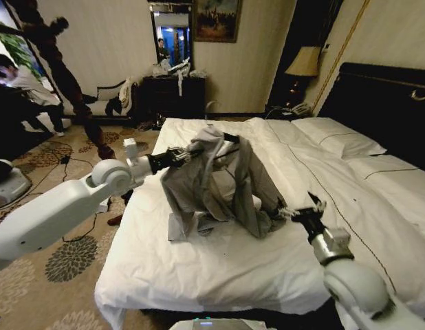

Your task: Pick up the clothes from the bed and hang them on the clothes hanger.

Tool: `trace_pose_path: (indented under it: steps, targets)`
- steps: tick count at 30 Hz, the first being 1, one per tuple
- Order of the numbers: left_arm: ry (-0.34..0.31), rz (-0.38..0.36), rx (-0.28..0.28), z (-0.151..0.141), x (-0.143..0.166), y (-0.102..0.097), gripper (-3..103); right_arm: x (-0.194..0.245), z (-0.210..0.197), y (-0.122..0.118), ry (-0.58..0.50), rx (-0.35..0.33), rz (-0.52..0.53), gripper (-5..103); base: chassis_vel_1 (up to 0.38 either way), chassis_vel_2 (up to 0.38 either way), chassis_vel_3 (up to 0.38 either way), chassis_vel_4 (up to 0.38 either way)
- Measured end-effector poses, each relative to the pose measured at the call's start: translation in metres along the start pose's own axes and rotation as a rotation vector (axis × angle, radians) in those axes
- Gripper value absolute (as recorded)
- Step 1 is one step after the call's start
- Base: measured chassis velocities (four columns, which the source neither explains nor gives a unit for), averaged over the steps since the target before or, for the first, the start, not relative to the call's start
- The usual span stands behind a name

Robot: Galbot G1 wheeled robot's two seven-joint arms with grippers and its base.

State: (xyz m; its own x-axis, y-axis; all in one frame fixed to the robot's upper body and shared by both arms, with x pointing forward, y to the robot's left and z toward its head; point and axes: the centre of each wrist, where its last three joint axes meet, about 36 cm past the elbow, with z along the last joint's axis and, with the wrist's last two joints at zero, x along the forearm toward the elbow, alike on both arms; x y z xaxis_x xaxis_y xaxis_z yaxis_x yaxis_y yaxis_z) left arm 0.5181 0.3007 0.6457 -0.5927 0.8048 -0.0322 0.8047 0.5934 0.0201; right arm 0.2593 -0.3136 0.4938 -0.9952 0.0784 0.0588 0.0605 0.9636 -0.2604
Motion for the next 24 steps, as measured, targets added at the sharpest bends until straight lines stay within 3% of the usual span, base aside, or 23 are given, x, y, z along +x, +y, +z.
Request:
trace_pose_path:
  steps: [3, 6, 14, 19, 24]
  targets:
    - [-0.023, -0.060, -0.013, -0.008, 0.015, 0.009, 16, 0.021, 0.026, 0.014, 0.030, -0.179, 0.065, 100, 0.000, 0.000, 0.000, 0.000]
    - [-0.036, -0.095, -0.021, -0.012, 0.027, 0.013, 16, 0.027, 0.034, 0.020, 0.036, -0.230, 0.090, 100, 0.000, 0.000, 0.000, 0.000]
    - [-0.055, -0.215, -0.045, -0.015, 0.061, 0.023, 16, 0.027, 0.034, 0.020, 0.032, -0.231, 0.088, 100, 0.000, 0.000, 0.000, 0.000]
    - [-0.097, -0.335, -0.085, -0.042, 0.073, 0.040, 16, 0.026, 0.033, 0.019, 0.029, -0.226, 0.081, 100, 0.000, 0.000, 0.000, 0.000]
    - [-0.126, -0.388, -0.084, -0.058, 0.073, 0.049, 16, 0.026, 0.033, 0.019, 0.030, -0.223, 0.079, 100, 0.000, 0.000, 0.000, 0.000]
